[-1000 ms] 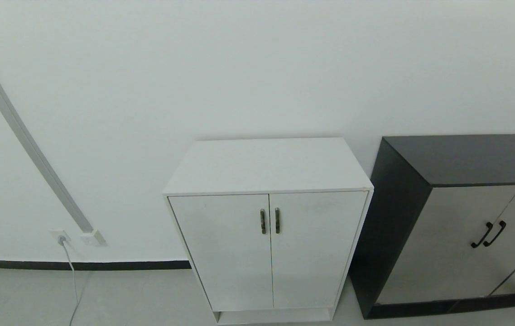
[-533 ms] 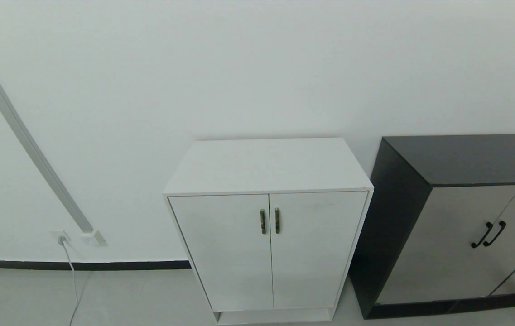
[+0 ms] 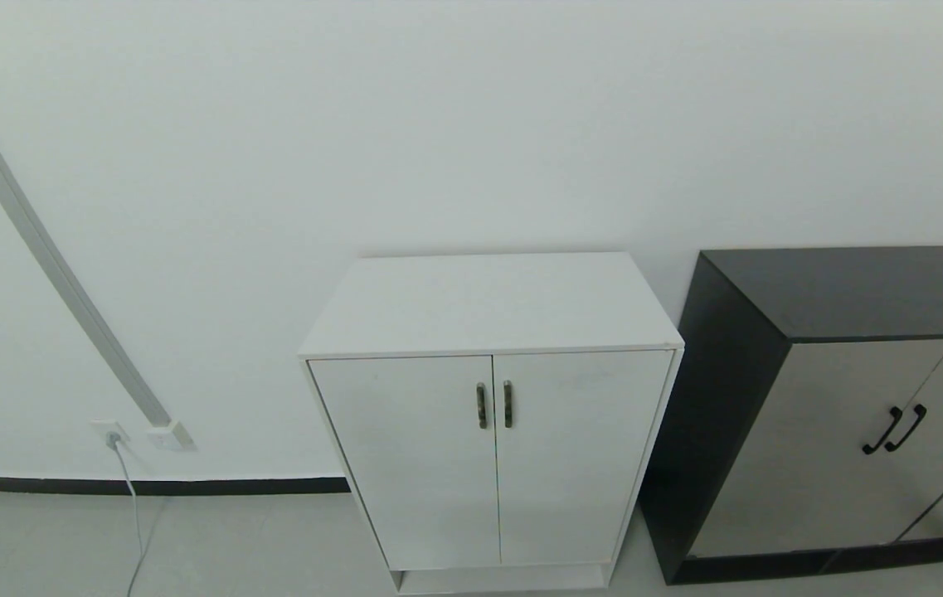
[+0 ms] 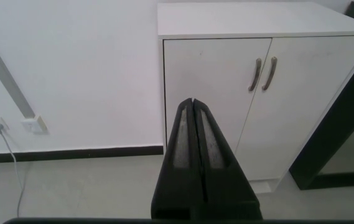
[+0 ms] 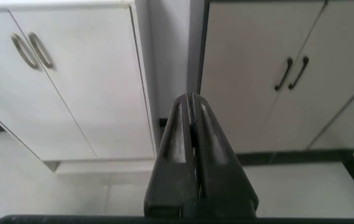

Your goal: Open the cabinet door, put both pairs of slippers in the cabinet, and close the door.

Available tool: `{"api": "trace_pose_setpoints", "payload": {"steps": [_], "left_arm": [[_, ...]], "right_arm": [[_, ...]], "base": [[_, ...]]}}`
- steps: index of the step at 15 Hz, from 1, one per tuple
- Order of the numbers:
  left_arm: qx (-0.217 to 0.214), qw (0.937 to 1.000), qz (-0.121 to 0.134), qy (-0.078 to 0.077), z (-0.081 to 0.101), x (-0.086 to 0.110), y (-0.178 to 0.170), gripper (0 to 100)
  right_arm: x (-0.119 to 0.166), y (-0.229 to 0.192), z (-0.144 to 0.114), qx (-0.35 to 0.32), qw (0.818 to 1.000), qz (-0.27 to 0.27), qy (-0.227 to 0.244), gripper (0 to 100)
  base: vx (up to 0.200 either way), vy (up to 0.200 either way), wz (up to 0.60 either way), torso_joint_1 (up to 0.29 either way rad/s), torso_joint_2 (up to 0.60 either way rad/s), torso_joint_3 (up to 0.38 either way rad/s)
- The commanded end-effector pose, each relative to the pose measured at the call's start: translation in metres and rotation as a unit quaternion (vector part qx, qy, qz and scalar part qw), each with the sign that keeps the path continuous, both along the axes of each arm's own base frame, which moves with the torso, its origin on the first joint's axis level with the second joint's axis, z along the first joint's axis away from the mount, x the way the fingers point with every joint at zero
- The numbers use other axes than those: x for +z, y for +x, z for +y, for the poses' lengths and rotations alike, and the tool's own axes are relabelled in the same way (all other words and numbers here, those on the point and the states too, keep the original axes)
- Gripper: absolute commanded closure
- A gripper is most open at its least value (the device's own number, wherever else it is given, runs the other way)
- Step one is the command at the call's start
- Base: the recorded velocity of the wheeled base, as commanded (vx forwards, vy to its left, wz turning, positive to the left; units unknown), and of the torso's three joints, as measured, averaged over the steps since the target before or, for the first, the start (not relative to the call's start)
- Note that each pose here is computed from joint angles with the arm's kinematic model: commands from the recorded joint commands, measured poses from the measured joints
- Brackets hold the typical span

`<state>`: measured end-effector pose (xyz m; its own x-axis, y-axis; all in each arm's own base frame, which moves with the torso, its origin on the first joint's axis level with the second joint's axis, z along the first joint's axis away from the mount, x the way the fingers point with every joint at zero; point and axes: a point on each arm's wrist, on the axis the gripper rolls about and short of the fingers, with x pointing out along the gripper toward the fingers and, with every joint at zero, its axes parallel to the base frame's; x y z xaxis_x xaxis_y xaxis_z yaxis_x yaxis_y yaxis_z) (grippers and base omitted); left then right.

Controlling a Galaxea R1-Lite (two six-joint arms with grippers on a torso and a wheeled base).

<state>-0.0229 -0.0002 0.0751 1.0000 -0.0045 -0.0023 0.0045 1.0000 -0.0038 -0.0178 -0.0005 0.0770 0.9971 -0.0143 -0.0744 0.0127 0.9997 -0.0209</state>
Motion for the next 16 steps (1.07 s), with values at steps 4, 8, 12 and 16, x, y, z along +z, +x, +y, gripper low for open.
{"api": "trace_pose_setpoints", "payload": {"steps": [4,8,12,16], "left_arm": [[0.0,1.0,0.0,0.0,0.0,0.0,0.0001,100],[0.0,1.0,0.0,0.001,0.0,0.0,0.0001,100],[0.0,1.0,0.0,0.001,0.0,0.0,0.0001,100],[0.0,1.0,0.0,0.001,0.0,0.0,0.0001,100]], "right_arm": [[-0.0008,-0.0051,-0.0002,-0.006,0.998,-0.04,0.045,100],[-0.0008,-0.0051,-0.0004,-0.011,0.998,-0.041,0.046,100],[-0.0008,-0.0051,-0.0002,-0.009,0.998,-0.04,0.046,100],[-0.0008,-0.0051,-0.0002,-0.009,0.998,-0.04,0.045,100]], "base": [[0.0,0.0,0.0,0.0,0.0,0.0],[0.0,0.0,0.0,0.0,0.0,0.0],[0.0,0.0,0.0,0.0,0.0,0.0],[0.0,0.0,0.0,0.0,0.0,0.0]]}}
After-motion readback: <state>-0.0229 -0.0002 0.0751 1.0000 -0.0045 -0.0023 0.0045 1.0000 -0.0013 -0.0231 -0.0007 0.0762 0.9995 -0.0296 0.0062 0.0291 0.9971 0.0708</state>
